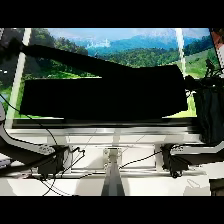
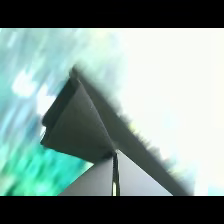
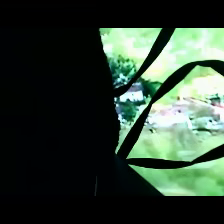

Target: Fold the clothes and pants, and hang the long-sleeved shirts on hangers.

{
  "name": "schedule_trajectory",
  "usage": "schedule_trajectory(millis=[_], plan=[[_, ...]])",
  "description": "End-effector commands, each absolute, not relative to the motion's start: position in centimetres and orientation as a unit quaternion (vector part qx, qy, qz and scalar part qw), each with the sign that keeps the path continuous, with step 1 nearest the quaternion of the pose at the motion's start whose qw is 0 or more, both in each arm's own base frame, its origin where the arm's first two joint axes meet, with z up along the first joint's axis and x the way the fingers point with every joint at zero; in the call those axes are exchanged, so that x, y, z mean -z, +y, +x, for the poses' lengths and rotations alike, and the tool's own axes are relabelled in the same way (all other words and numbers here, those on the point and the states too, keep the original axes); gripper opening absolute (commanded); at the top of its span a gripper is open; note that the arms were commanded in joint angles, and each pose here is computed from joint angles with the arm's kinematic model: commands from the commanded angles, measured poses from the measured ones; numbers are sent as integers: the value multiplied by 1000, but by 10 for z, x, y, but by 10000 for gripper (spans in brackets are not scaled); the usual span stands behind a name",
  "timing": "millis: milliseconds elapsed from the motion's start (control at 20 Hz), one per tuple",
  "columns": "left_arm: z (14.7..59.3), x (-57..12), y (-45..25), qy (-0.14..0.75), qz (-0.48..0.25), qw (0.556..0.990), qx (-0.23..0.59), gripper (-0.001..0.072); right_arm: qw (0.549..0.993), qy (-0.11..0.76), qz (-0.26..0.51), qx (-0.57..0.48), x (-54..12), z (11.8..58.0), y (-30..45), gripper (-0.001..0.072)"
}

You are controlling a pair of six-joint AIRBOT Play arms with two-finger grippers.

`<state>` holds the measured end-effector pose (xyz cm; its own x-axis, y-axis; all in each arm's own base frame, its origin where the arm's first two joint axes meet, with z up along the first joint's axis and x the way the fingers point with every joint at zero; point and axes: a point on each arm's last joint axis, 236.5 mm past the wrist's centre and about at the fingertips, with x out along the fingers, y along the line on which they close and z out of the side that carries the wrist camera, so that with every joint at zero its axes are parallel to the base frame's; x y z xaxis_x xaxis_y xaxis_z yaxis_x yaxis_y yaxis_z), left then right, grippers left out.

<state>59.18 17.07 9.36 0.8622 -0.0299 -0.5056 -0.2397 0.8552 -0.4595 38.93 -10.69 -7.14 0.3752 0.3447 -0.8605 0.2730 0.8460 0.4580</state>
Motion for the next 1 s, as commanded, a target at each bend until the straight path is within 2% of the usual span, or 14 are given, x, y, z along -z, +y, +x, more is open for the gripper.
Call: schedule_trajectory(millis=[0,150,300,700,950], plan=[[598,-173,157,208,-233,950,-23,5,786,540,299,-26,64,399,-102,27],[595,-215,154,175,-207,962,-16,5,786,540,299,-26,64,399,-102,27],[587,-226,160,173,-174,969,-30,5,786,540,299,-26,64,399,-102,27],[584,-220,150,191,-175,966,-17,5,784,542,301,-29,64,398,-101,27],[592,-241,162,141,-176,974,-37,5,786,540,301,-27,64,399,-101,28]])
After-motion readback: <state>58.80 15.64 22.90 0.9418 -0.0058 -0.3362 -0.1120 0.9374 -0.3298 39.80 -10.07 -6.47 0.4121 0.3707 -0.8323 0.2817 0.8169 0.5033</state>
